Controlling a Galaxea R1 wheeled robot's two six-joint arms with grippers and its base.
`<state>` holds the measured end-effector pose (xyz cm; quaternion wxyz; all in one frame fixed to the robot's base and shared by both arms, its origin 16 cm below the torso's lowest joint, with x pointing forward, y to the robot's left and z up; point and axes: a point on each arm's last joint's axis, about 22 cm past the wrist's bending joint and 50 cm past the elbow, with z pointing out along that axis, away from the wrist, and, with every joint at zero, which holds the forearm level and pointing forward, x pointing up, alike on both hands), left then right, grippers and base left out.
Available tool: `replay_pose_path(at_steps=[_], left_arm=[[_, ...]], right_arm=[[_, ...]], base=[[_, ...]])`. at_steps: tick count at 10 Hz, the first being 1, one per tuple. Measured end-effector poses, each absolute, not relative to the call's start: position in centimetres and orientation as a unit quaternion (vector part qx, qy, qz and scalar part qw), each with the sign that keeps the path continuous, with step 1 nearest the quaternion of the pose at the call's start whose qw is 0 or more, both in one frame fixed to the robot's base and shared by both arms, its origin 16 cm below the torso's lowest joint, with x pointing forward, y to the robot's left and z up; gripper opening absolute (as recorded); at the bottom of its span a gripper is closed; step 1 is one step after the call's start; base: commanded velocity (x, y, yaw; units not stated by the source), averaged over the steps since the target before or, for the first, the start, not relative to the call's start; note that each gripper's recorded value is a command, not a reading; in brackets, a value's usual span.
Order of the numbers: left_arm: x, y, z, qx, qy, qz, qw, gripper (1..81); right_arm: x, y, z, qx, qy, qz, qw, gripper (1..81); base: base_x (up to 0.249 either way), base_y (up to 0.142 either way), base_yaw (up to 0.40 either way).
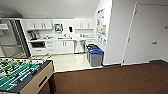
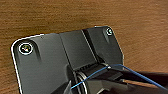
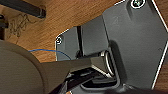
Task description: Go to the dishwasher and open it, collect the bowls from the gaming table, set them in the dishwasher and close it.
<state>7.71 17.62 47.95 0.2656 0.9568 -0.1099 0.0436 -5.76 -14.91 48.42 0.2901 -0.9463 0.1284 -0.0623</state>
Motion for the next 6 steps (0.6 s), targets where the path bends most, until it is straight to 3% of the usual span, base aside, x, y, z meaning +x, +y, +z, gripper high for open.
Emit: replay_pose_path(at_steps=[4,6], left_arm=[[7.49,17.65,47.94,0.957,-0.111,0.040,0.266,81.1],[7.56,17.62,47.94,0.957,-0.111,0.040,0.266,81.1]], right_arm=[[-5.77,-14.99,48.37,-0.947,0.127,-0.062,0.289,81.1],[-5.54,-15.03,48.37,-0.947,0.127,-0.064,0.289,81.1]], base=[[0.122,0.000,0.000],[0.089,-0.074,0.000]])
